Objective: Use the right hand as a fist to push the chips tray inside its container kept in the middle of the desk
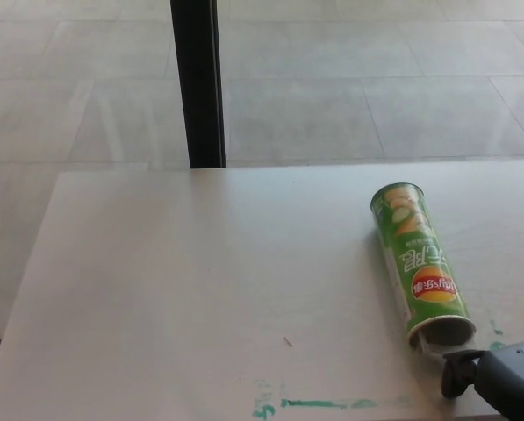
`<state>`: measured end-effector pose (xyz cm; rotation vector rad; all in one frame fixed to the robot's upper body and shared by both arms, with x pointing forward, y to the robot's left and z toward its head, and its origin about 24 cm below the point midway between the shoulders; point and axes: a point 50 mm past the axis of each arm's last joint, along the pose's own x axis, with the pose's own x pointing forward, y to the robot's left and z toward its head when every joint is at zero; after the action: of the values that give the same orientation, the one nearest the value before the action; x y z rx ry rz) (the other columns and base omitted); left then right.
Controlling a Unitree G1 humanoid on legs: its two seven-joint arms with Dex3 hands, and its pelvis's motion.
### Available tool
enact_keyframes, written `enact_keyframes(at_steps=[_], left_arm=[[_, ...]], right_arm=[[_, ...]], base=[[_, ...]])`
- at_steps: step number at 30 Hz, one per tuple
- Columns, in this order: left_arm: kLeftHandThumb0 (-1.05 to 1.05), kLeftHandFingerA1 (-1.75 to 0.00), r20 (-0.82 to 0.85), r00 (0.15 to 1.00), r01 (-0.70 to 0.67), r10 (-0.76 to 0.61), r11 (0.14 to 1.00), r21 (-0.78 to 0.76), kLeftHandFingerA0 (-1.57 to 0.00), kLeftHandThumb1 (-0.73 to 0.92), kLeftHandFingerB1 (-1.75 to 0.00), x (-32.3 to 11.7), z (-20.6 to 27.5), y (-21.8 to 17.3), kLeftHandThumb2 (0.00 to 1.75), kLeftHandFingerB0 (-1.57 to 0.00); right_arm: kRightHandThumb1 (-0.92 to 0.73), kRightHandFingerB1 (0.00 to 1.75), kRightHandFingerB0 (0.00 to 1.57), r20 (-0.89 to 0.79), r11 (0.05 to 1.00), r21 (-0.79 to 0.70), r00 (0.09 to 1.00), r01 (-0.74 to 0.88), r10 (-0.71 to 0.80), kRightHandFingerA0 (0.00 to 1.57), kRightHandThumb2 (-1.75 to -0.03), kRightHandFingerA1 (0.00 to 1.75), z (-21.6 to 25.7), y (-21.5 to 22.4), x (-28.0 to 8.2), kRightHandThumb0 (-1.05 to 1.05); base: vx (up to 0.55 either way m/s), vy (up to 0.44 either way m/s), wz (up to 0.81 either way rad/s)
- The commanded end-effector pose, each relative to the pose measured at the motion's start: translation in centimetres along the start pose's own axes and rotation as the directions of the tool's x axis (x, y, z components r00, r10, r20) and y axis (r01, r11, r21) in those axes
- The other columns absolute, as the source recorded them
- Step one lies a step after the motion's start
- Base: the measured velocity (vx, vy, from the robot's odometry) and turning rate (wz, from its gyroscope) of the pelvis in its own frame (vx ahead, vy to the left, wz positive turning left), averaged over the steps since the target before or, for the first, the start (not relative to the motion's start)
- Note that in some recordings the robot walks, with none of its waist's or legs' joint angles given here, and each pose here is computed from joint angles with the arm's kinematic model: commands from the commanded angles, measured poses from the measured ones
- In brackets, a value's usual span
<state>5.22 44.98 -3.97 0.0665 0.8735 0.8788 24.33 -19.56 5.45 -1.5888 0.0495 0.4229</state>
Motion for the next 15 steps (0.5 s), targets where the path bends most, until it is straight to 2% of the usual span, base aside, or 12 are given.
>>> enact_keyframes(at_steps=[1,3,4,5,7,8,11,12,13,14,15], left_arm=[[-0.76,-0.66,0.014,1.000,-0.026,0.026,1.000,0.012,-0.56,0.92,-0.49,-0.1,0.5,0.9,0.70,-0.41],[-0.79,-0.64,0.008,1.000,-0.016,0.016,1.000,0.006,-0.53,0.92,-0.48,-0.1,0.5,1.0,0.70,-0.40],[-0.81,-0.65,0.013,1.000,-0.016,0.015,1.000,0.019,-0.54,0.92,-0.49,-0.1,0.5,1.0,0.70,-0.41],[-0.75,-0.69,0.013,1.000,-0.015,0.015,1.000,0.021,-0.52,0.73,-0.58,-0.1,0.5,1.0,1.10,-0.38],[-0.73,-0.69,0.009,1.000,-0.016,0.016,1.000,0.020,-0.52,0.73,-0.59,-0.1,0.5,1.1,1.10,-0.38],[-0.78,-0.63,0.007,1.000,-0.009,0.009,1.000,0.015,-0.50,0.92,-0.49,-0.1,0.4,1.1,0.71,-0.40],[-0.77,-0.65,0.015,1.000,-0.009,0.009,1.000,0.019,-0.54,0.92,-0.50,-0.2,0.4,1.1,0.70,-0.43],[-0.77,-0.65,0.014,1.000,-0.011,0.011,1.000,0.021,-0.54,0.92,-0.50,-0.2,0.4,1.1,0.70,-0.43],[-0.73,-0.70,0.018,1.000,-0.017,0.017,0.999,0.035,-0.54,0.73,-0.59,-0.2,0.4,1.0,1.10,-0.40],[-0.74,-0.71,0.015,1.000,-0.017,0.017,0.999,0.027,-0.54,0.73,-0.59,-0.1,0.4,1.0,1.10,-0.40],[-0.77,-0.70,0.015,1.000,-0.022,0.022,0.999,0.027,-0.60,0.92,-0.50,-0.2,0.3,1.0,0.70,-0.43]], right_arm=[[-0.71,0.80,0.42,-0.005,1.000,0.022,1.000,-0.021,0.021,1.04,-0.61,1.11,0.1,0.2,0.3,-0.79],[-0.72,0.83,0.41,-0.004,1.000,0.006,1.000,-0.005,0.005,1.04,-0.61,1.14,0.0,-0.3,0.6,-0.79],[-0.70,0.84,0.43,-0.003,1.000,0.014,1.000,0.012,-0.012,1.08,-0.62,1.14,-0.1,-0.3,0.6,-0.79],[-0.69,0.84,0.44,-0.005,1.000,0.014,1.000,0.015,-0.015,1.09,-0.62,1.14,-0.1,-0.4,0.7,-0.80],[-0.70,0.85,0.43,-0.011,1.000,0.011,1.000,0.017,-0.017,1.10,-0.62,1.12,-0.3,-0.6,1.0,-0.80],[-0.71,0.87,0.42,-0.021,1.000,-0.002,1.000,0.014,-0.014,1.09,-0.61,1.12,-0.4,-0.8,1.3,-0.79],[-0.71,0.86,0.42,-0.021,0.999,-0.026,0.999,0.025,-0.026,1.12,-0.62,1.18,-0.4,-1.2,1.7,-0.81],[-0.71,0.86,0.42,-0.020,0.999,-0.046,0.999,0.029,-0.030,1.12,-0.62,1.18,-0.4,-1.3,1.9,-0.81],[-0.71,0.88,0.42,-0.018,0.998,-0.062,0.999,0.030,-0.032,1.13,-0.62,1.18,-0.4,-1.3,2.1,-0.81],[-0.69,0.88,0.41,-0.018,0.997,-0.064,0.999,0.035,-0.036,1.12,-0.61,1.23,-0.4,-1.3,2.3,-0.80],[-0.69,0.88,0.42,-0.021,0.997,-0.067,0.999,0.034,-0.036,1.11,-0.61,1.21,-0.5,-1.4,2.5,-0.80]], base=[[0.00,0.000,0.00],[0.00,0.000,0.00],[0.00,0.000,0.00],[0.00,0.000,0.00],[0.00,0.000,0.00],[0.00,0.000,0.00],[0.00,0.000,0.00],[0.00,0.000,0.00],[0.00,0.000,0.00],[0.00,0.000,0.00],[0.00,0.000,0.00]])
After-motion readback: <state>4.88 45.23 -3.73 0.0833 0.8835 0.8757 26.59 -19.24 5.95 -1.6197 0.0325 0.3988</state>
